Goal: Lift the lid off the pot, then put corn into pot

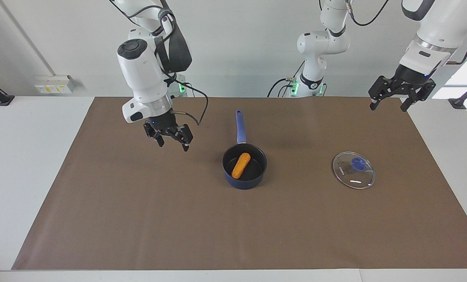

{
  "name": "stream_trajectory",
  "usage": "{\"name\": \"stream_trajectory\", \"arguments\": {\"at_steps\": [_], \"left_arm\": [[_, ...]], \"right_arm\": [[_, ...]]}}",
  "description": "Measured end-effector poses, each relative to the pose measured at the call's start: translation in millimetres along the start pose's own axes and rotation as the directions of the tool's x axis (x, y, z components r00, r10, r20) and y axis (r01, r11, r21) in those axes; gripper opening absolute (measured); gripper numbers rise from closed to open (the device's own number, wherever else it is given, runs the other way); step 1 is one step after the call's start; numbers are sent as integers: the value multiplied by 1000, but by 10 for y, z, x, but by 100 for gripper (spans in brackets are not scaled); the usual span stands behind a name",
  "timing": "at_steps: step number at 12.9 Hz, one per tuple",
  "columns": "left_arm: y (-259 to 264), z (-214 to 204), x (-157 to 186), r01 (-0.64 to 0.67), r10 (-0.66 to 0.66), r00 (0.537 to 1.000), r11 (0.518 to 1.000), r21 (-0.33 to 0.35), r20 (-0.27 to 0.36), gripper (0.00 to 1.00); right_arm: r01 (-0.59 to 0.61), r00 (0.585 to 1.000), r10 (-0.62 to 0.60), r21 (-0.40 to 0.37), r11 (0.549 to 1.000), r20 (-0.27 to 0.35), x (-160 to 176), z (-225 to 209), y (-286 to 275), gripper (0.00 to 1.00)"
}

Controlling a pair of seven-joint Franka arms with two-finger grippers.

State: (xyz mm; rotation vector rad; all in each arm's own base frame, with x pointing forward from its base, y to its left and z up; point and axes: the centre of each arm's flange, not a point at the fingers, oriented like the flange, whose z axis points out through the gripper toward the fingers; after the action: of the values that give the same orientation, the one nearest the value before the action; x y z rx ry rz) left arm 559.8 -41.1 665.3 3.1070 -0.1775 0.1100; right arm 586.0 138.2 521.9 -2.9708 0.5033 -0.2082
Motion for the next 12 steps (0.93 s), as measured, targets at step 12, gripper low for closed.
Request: {"name": "stream_trajectory", "arguments": {"at_steps": [12], "left_arm": [[164,-295,-340,-27,26,998,1000,4,53,100]], "right_arm": [[211,976,-206,-68,975,72,156,-1075,1810,100]]}}
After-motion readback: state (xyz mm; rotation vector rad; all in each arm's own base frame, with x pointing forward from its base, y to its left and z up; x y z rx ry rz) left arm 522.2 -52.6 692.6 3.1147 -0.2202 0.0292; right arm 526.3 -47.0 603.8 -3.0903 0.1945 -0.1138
